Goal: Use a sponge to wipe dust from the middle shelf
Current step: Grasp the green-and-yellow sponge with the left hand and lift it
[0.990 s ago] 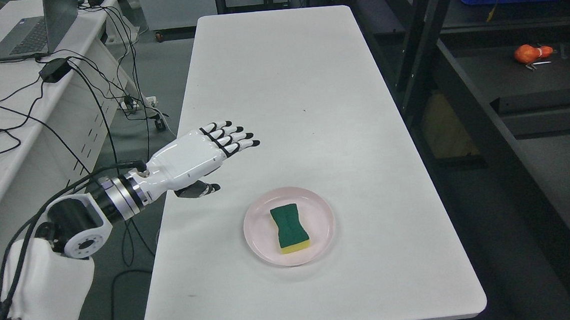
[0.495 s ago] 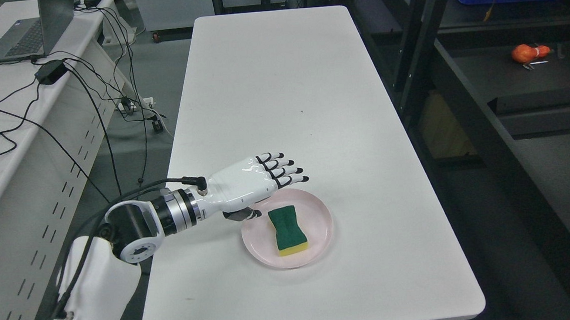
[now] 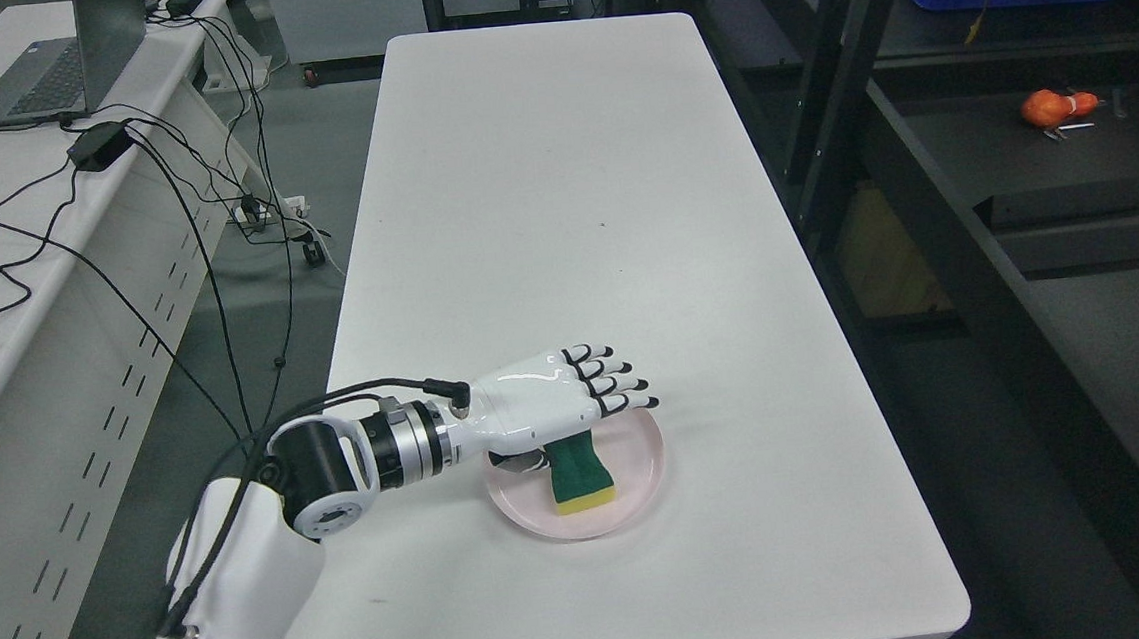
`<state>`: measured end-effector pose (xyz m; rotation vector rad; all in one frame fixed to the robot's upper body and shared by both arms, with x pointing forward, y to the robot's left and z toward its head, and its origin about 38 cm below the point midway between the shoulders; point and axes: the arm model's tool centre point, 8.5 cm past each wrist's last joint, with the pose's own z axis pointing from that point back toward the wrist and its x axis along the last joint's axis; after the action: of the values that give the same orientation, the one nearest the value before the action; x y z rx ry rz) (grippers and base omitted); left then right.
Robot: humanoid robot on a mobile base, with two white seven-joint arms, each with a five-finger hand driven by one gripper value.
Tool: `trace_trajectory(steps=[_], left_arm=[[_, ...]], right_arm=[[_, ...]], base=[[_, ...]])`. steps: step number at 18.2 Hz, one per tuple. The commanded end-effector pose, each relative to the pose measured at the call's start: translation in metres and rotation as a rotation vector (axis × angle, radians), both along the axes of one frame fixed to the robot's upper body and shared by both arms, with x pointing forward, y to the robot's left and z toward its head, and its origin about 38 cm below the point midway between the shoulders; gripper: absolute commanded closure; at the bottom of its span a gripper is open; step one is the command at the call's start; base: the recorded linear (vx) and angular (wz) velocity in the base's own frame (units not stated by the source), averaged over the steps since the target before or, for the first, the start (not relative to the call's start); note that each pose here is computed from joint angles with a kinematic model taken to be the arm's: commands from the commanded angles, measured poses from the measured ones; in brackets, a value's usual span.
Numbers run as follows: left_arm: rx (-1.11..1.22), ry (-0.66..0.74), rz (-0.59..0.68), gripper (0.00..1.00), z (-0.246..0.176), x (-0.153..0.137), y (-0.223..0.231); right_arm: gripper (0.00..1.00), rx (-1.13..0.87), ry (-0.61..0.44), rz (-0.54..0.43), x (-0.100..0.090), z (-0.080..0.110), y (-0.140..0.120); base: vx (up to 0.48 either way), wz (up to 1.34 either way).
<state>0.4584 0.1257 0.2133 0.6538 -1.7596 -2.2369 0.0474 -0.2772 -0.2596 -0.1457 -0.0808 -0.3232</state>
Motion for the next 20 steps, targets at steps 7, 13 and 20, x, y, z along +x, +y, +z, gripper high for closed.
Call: trace_trajectory(steps=[7, 13, 20], left_arm=[[0.087, 0.063, 0.067, 0.06, -0.034, 0.011, 0.01], [0.096, 0.083, 0.068, 0.07, -0.041, 0.014, 0.001], [0.105, 0.112, 0.089, 0.27, -0.046, 0.022, 0.007]], right_arm=[[0.0, 0.002, 0.052, -0.005, -0.001, 0.001, -0.01], [0.0, 0.002, 0.052, -0.005, -0.001, 0.001, -0.01], [0.0, 0.002, 0.05, -0.005, 0.0, 0.001, -0.01]], base=[[0.0, 0.0], [0.0, 0.0], [0.0, 0.0]])
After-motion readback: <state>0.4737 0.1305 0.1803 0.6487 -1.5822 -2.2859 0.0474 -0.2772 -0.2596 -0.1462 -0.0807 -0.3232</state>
